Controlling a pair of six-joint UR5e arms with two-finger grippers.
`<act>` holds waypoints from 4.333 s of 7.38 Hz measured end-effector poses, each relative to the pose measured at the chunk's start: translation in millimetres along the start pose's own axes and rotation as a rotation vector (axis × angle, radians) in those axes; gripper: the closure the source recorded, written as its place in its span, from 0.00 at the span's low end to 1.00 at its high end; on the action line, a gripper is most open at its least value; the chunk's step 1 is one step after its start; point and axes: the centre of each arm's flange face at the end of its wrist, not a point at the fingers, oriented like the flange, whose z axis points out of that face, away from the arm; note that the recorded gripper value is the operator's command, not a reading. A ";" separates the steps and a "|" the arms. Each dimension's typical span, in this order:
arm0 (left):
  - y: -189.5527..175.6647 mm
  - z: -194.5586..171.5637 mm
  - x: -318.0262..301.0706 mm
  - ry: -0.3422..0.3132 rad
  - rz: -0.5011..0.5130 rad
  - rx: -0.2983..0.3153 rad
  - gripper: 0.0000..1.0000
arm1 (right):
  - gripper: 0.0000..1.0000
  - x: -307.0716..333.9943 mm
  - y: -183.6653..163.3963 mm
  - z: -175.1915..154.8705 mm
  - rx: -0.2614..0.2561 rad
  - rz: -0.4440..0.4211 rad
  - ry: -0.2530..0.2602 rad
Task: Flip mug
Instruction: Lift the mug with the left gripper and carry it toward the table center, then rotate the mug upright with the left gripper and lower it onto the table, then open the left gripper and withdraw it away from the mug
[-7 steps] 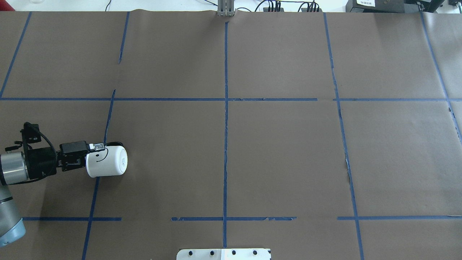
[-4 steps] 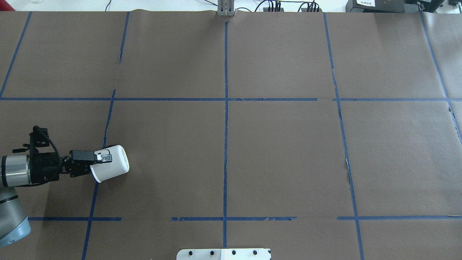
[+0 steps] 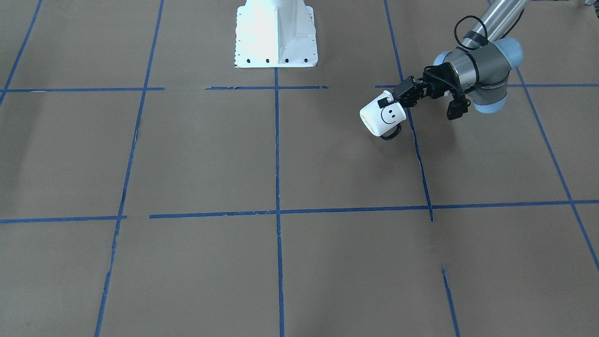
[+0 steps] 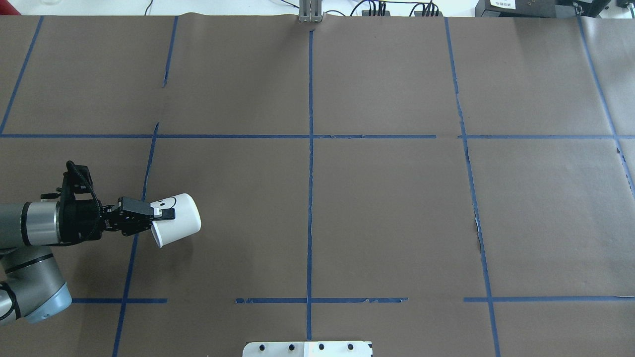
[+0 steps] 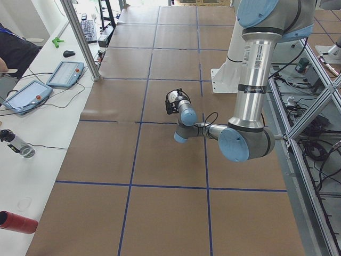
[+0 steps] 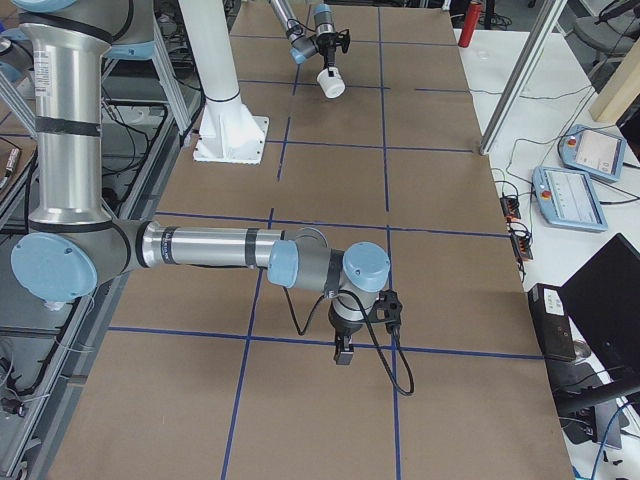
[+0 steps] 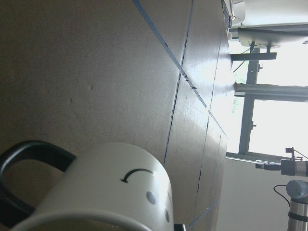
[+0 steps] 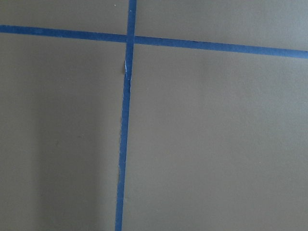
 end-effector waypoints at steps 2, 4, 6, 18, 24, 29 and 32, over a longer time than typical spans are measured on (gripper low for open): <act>-29.8 50.9 41.4 -0.108 -0.016 0.022 1.00 | 0.00 0.0 0.0 0.0 0.000 0.000 0.000; -61.3 118.7 99.6 -0.310 -0.082 0.048 1.00 | 0.00 0.0 0.0 0.0 0.000 0.000 0.000; -79.6 210.3 173.0 -0.531 -0.190 0.113 1.00 | 0.00 0.2 0.1 -0.1 0.000 0.000 0.000; -54.3 392.3 207.7 -1.201 -0.013 -0.209 1.00 | 0.00 -0.1 0.0 -0.4 0.001 0.000 0.000; -23.6 420.9 201.6 -1.186 0.038 -0.227 0.00 | 0.00 0.0 0.0 -0.1 0.000 0.000 0.000; -25.7 362.3 295.0 -1.096 0.064 -0.117 0.00 | 0.00 -0.1 0.0 -0.1 0.000 0.000 0.000; -66.6 193.3 274.7 -1.076 0.251 -0.094 0.00 | 0.00 0.1 0.1 -0.1 0.000 0.000 0.000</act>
